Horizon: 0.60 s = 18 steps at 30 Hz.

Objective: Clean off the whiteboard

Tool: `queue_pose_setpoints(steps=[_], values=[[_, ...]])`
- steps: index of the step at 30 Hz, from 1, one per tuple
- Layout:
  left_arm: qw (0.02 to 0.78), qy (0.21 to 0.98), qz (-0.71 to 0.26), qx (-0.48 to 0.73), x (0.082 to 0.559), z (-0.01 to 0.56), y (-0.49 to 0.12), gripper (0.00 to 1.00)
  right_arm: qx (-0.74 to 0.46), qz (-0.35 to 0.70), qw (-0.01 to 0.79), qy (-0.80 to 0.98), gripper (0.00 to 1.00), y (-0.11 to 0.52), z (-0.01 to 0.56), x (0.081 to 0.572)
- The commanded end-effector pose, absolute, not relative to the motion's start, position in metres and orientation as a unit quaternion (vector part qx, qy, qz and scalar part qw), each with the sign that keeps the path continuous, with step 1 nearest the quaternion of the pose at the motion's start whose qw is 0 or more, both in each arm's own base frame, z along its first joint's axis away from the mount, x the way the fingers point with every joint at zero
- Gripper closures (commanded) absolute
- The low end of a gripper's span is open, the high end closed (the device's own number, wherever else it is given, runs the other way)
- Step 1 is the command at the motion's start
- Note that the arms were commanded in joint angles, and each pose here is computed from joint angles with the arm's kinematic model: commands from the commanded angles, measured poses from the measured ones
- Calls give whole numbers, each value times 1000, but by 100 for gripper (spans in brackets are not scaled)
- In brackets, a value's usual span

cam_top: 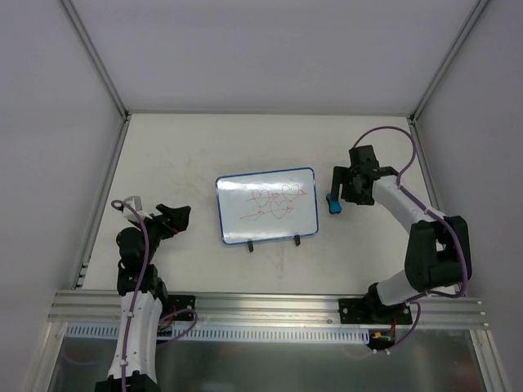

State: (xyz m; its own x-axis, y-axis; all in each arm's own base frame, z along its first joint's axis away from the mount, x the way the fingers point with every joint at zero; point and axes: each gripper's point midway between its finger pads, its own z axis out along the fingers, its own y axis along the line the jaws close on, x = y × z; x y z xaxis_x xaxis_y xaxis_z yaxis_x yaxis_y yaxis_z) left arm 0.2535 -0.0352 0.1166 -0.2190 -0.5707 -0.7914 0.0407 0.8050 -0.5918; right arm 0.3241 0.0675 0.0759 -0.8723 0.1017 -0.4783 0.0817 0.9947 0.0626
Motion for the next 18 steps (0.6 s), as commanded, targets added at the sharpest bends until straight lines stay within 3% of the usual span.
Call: queue_pose_setpoints(steps=[1, 6, 18], values=[[614, 730, -260, -152, 255, 124, -39, 1, 12, 26, 244, 969, 20, 78, 76, 328], [618, 727, -258, -152, 255, 126, -39, 1, -2, 29, 231, 972, 30, 86, 62, 335], [622, 723, -266, -137, 253, 129, -44, 1, -18, 44, 247, 968, 30, 94, 56, 348]])
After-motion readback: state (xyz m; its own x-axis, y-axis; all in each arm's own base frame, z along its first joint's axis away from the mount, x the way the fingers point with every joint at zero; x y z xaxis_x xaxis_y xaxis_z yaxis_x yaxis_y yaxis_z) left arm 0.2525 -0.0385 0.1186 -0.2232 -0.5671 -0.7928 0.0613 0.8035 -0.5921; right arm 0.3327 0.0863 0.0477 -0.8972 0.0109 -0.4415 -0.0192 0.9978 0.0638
